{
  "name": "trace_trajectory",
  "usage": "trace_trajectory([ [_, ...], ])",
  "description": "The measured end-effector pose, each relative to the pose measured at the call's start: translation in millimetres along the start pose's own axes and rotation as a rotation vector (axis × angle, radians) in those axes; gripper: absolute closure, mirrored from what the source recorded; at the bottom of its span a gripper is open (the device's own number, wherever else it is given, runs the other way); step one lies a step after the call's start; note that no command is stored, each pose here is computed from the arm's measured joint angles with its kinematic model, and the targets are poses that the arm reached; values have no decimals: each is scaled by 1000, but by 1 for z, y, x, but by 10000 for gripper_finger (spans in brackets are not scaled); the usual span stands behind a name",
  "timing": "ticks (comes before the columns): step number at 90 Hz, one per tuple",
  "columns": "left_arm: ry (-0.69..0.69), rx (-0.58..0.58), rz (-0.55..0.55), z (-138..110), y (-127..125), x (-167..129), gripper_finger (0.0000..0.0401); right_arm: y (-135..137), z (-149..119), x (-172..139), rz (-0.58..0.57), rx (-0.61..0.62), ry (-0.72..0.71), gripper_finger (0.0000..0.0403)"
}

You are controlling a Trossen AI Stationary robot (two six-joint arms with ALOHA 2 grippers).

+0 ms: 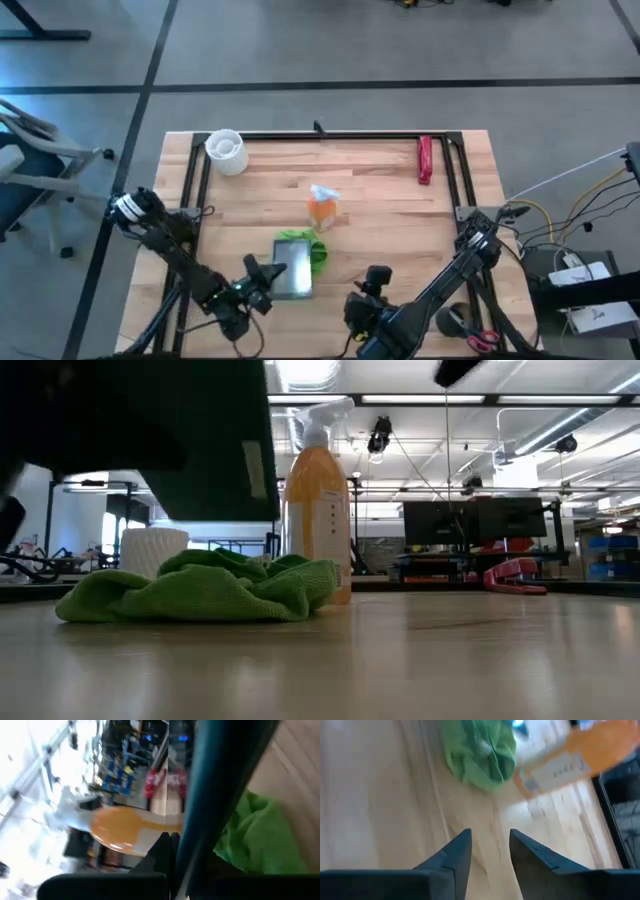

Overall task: Apply microfiber cloth
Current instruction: Wipe the blue tablet with the green microfiber cloth

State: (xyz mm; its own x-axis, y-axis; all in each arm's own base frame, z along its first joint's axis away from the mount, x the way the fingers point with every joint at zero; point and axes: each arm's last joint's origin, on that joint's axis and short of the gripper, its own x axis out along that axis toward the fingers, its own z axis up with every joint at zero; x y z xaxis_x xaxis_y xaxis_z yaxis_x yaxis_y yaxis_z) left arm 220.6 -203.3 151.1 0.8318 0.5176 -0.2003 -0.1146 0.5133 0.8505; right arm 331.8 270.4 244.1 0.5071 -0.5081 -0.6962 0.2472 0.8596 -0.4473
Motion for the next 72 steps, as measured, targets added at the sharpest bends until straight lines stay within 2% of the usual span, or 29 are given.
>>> trace_trajectory([
  [12, 2, -245, -90, 3, 16, 6, 395, 10, 4, 22, 21, -53, -76, 298],
  [26, -2, -489, -252, 4, 49, -4, 395, 17, 6, 60, 39, -107, -145, 299],
  [45, 80, -842, -396, -11, 95, -21, 395, -9, 31, 117, 19, 1, -208, 282],
  [56, 122, -926, -392, -26, 120, -30, 395, -27, 42, 144, 69, 28, -207, 271],
  [72, 115, -1035, -385, -40, 149, -39, 395, -53, 55, 177, 209, 133, -216, 257],
])
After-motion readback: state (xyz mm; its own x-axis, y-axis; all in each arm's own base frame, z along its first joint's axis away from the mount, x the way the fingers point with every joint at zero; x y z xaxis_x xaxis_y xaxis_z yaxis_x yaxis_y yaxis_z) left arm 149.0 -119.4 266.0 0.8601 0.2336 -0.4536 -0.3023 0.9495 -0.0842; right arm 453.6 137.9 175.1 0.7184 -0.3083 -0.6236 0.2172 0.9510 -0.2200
